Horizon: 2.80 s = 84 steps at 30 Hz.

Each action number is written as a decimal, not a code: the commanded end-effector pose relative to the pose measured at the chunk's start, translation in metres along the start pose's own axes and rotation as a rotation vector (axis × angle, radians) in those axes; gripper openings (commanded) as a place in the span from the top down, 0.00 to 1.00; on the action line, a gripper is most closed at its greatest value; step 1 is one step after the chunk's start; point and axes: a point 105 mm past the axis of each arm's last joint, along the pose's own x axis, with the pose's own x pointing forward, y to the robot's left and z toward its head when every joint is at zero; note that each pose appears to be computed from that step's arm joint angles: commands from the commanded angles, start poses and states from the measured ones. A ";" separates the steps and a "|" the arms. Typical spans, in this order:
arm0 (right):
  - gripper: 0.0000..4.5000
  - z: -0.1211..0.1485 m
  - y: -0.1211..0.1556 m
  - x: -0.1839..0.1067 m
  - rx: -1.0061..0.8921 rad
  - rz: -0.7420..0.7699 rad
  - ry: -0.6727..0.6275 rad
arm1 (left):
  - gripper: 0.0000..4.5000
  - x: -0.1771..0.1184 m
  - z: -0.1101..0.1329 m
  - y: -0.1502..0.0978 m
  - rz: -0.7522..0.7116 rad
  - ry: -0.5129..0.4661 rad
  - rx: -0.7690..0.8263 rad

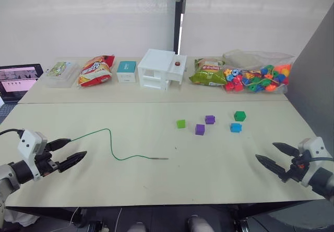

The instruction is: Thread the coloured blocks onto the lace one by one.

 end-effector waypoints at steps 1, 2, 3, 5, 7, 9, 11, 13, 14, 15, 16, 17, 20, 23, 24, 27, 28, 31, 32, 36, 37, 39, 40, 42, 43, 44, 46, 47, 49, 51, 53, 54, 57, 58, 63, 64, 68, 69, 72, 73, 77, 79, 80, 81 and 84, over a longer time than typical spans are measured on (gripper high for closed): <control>0.01 0.015 -0.001 -0.003 -0.019 -0.003 -0.048 | 0.00 0.006 0.014 -0.005 -0.028 -0.029 0.022; 0.01 0.018 0.003 -0.001 -0.012 0.017 -0.060 | 0.00 0.012 0.018 -0.010 -0.060 -0.037 0.022; 0.01 0.021 0.006 0.001 -0.006 0.039 -0.071 | 0.00 0.018 0.022 -0.016 -0.095 -0.045 0.020; 0.01 0.024 0.016 0.005 -0.011 0.108 -0.074 | 0.00 0.030 0.029 -0.027 -0.161 -0.050 0.033; 0.01 0.031 0.028 0.012 -0.007 0.186 -0.091 | 0.00 0.043 0.036 -0.041 -0.252 -0.053 0.040; 0.01 0.036 0.044 0.019 -0.028 0.284 -0.085 | 0.00 0.061 0.043 -0.061 -0.369 -0.054 0.064; 0.01 0.039 0.061 0.023 -0.035 0.383 -0.059 | 0.00 0.080 0.043 -0.084 -0.481 -0.013 0.115; 0.01 0.042 0.073 0.026 -0.051 0.452 -0.040 | 0.00 0.092 0.044 -0.101 -0.578 0.011 0.173; 0.01 0.043 0.078 0.027 -0.057 0.481 -0.031 | 0.00 0.096 0.045 -0.108 -0.622 0.015 0.196; 0.01 0.044 0.083 0.028 -0.060 0.506 -0.022 | 0.00 0.102 0.044 -0.114 -0.655 0.026 0.213; 0.01 0.043 0.089 0.029 -0.082 0.541 0.001 | 0.00 0.110 0.042 -0.122 -0.712 0.060 0.243; 0.01 0.043 0.093 0.029 -0.098 0.563 0.018 | 0.00 0.115 0.040 -0.127 -0.749 0.086 0.263; 0.01 0.044 0.101 0.033 -0.133 0.597 0.035 | 0.00 0.129 0.036 -0.130 -0.800 0.155 0.314; 0.01 0.051 0.108 0.036 -0.158 0.608 0.014 | 0.00 0.140 0.029 -0.127 -0.835 0.244 0.387; 0.01 0.053 0.110 0.037 -0.169 0.605 0.003 | 0.00 0.142 0.027 -0.127 -0.848 0.266 0.401; 0.01 0.061 0.118 0.037 -0.168 0.592 -0.037 | 0.00 0.150 0.019 -0.131 -0.876 0.300 0.436; 0.01 0.063 0.119 0.036 -0.167 0.586 -0.045 | 0.00 0.153 0.018 -0.133 -0.879 0.301 0.446; 0.01 0.065 0.123 0.035 -0.146 0.574 -0.059 | 0.00 0.161 0.016 -0.140 -0.886 0.302 0.451; 0.01 0.065 0.124 0.034 -0.140 0.570 -0.061 | 0.00 0.163 0.014 -0.142 -0.893 0.309 0.457; 0.01 0.064 0.125 0.033 -0.125 0.554 -0.067 | 0.00 0.163 0.004 -0.146 -0.906 0.348 0.463; 0.01 0.064 0.125 0.033 -0.125 0.549 -0.071 | 0.00 0.163 0.000 -0.148 -0.912 0.359 0.463; 0.00 0.066 0.124 0.033 -0.125 0.540 -0.082 | 0.12 0.163 -0.006 -0.150 -0.921 0.367 0.452; 0.00 0.066 0.124 0.033 -0.126 0.536 -0.085 | 0.18 0.163 -0.008 -0.151 -0.926 0.370 0.442; 0.00 0.067 0.124 0.033 -0.128 0.534 -0.087 | 0.33 0.163 -0.011 -0.152 -0.931 0.376 0.427; 0.00 0.067 0.123 0.033 -0.130 0.531 -0.089 | 0.41 0.163 -0.014 -0.152 -0.931 0.382 0.427; 0.00 0.068 0.123 0.033 -0.131 0.529 -0.090 | 0.48 0.163 -0.016 -0.152 -0.936 0.386 0.429; 0.00 0.068 0.122 0.033 -0.133 0.525 -0.092 | 0.62 0.165 -0.018 -0.156 -0.942 0.378 0.416; 0.00 0.068 0.121 0.034 -0.131 0.522 -0.095 | 0.70 0.166 -0.019 -0.157 -0.946 0.372 0.407; 0.00 0.068 0.120 0.034 -0.131 0.514 -0.099 | 0.84 0.166 -0.019 -0.161 -0.955 0.366 0.402; 0.00 0.069 0.119 0.035 -0.130 0.508 -0.105 | 0.99 0.169 -0.021 -0.162 -0.949 0.366 0.400; 0.00 0.069 0.120 0.036 -0.126 0.506 -0.112 | 1.00 0.170 -0.021 -0.163 -0.945 0.358 0.390; 0.00 0.069 0.120 0.037 -0.124 0.505 -0.113 | 1.00 0.170 -0.018 -0.163 -0.946 0.346 0.381; 0.00 0.067 0.121 0.038 -0.116 0.502 -0.114 | 1.00 0.171 -0.009 -0.162 -0.937 0.317 0.368; 0.00 0.067 0.121 0.038 -0.113 0.500 -0.115 | 1.00 0.171 -0.006 -0.160 -0.931 0.310 0.367; 0.00 0.063 0.117 0.042 -0.088 0.463 -0.122 | 1.00 0.172 0.008 -0.148 -0.890 0.291 0.392; 0.00 0.060 0.114 0.043 -0.077 0.440 -0.120 | 1.00 0.169 0.011 -0.145 -0.890 0.289 0.395; 0.00 0.055 0.104 0.047 -0.021 0.331 -0.137 | 1.00 0.154 0.021 -0.135 -0.886 0.295 0.409; 0.00 0.052 0.100 0.049 -0.008 0.292 -0.132 | 1.00 0.150 0.022 -0.132 -0.877 0.298 0.408; 0.00 0.042 0.085 0.056 0.041 0.114 -0.141 | 1.00 0.139 0.028 -0.123 -0.834 0.302 0.420; 0.00 0.037 0.076 0.060 0.065 0.024 -0.145 | 1.00 0.136 0.031 -0.120 -0.814 0.298 0.419; 0.00 0.027 0.055 0.069 0.093 -0.200 -0.148 | 1.00 0.125 0.040 -0.119 -0.780 0.270 0.424; 0.00 0.029 0.041 0.074 0.103 -0.315 -0.166 | 1.00 0.119 0.042 -0.119 -0.767 0.266 0.430; 0.00 0.028 0.035 0.078 0.103 -0.371 -0.163 | 1.00 0.118 0.042 -0.119 -0.753 0.265 0.433; 0.00 0.028 0.031 0.080 0.104 -0.408 -0.160 | 1.00 0.117 0.042 -0.119 -0.742 0.263 0.434; 0.00 0.024 0.026 0.091 0.120 -0.458 -0.151 | 1.00 0.116 0.044 -0.122 -0.722 0.249 0.417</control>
